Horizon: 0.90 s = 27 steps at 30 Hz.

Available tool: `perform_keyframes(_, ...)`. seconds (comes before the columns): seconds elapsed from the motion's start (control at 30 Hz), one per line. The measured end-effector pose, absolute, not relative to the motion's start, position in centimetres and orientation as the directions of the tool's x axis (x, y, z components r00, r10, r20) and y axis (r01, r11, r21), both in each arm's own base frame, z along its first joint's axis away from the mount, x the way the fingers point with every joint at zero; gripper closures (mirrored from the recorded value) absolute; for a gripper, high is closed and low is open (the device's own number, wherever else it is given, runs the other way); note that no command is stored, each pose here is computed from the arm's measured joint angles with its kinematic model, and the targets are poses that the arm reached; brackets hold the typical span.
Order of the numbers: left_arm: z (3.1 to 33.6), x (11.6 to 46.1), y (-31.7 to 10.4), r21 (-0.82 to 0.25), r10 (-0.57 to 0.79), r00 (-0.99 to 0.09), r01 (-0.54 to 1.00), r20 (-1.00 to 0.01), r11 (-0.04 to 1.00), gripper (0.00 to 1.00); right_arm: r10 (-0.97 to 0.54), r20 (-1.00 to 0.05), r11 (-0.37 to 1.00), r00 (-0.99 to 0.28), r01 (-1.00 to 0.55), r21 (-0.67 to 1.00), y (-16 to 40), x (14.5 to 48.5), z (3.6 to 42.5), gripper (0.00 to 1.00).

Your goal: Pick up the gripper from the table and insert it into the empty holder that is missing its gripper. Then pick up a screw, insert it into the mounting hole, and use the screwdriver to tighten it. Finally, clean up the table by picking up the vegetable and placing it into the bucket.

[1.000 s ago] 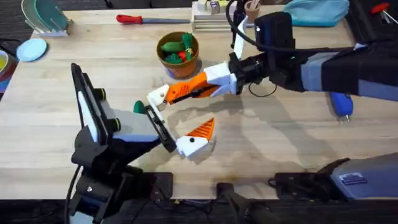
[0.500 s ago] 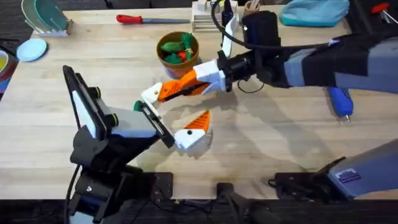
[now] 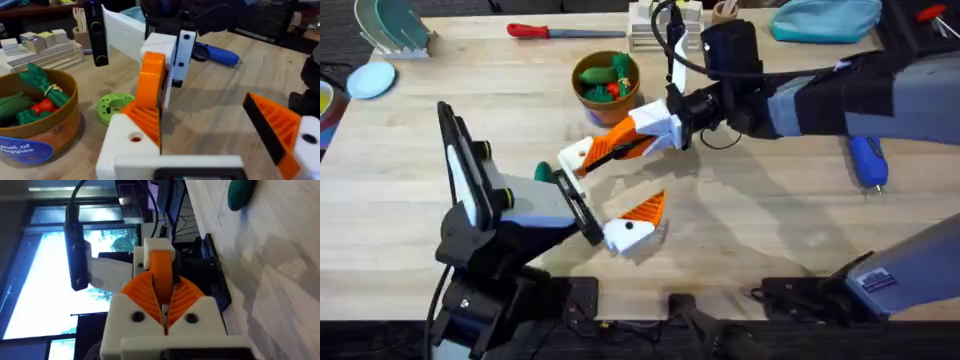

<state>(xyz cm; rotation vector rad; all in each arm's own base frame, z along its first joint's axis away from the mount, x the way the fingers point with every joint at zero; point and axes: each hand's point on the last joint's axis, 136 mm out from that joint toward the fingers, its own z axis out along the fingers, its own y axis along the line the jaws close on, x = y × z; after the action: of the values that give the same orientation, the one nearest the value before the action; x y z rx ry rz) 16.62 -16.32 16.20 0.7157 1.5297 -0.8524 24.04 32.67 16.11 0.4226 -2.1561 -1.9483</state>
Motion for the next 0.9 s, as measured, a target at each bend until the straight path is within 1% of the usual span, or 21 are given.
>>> perform_keyframes(0.9,16.2,16.8,-16.1,-0.133,-0.033,-0.139,0.820,-0.990,0.556,0.008,-0.345,-0.052,0.103,-0.937,-0.092,0.990,33.7,23.8,15.6,0.993)
